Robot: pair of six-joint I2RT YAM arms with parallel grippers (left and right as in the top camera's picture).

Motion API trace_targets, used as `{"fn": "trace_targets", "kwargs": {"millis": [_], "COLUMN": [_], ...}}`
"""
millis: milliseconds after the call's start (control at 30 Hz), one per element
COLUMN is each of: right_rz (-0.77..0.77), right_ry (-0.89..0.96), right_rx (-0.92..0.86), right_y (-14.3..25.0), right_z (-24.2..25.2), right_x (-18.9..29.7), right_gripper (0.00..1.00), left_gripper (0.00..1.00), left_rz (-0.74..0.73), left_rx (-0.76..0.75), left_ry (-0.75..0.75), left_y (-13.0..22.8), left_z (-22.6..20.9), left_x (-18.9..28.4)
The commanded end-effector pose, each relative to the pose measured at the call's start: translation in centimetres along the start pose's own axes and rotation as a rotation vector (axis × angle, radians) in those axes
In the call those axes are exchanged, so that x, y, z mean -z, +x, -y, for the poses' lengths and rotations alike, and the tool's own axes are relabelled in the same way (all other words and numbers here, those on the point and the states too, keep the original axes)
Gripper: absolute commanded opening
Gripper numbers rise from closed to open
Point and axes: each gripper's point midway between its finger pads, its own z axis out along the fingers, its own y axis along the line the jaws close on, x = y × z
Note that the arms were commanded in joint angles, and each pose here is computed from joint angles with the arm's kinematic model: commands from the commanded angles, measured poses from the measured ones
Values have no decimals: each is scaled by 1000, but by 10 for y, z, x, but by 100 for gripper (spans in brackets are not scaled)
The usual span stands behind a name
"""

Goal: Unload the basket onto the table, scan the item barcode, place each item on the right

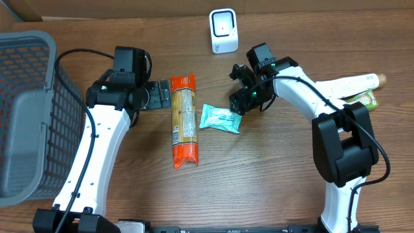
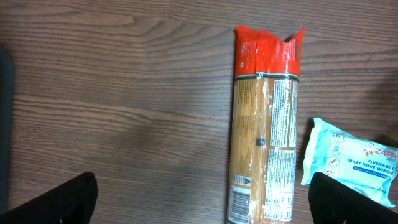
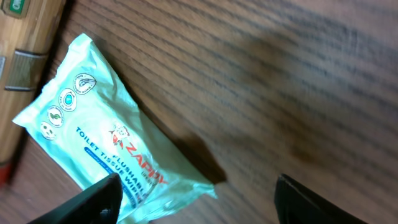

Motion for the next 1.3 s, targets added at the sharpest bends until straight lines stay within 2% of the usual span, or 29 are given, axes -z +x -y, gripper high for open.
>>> {"fn": "trace_targets", "kwargs": {"millis": [0,333,400,433,467,600,633,700,900,1133,1267], "right_rz": [-10,-83,-108,-120,-135,-209,-217,-221,-212,-43,17], "right_ry": [23,92,149,186,215,251,250,251,260,315,425], "right_rx": [109,169,146,125,105,70,45,-9,-93,-274,-372], "right_y": [-3,5,10,12,16,34,37,40,38,-2,-2], "right_z": [-3,-14,-7,-1,5,15,15,17,19,34,48], "right_x": [-11,-43,-48,-49,-50,-53,-53,-52,-39,33,74], "right_gripper": [75,63,55,46,42,36,29,4,4,4,4], "left_gripper": [100,100,100,100,100,100,99,100,99,100,100], "left_rz": [6,6,6,6,6,6,6,6,6,6,6], "left_rx": [-24,-24,-24,-24,-24,-24,-24,-24,-24,-24,-24], "left_ry": [-7,-7,-7,-7,-7,-7,-7,-7,-7,-7,-7], "left_y": [-2,-2,-2,-2,-2,-2,-2,-2,-2,-2,-2], "left_z": [-1,-1,-1,-1,-1,-1,-1,0,0,-1,0], "left_x": [1,1,1,1,1,1,1,1,1,1,1]}}
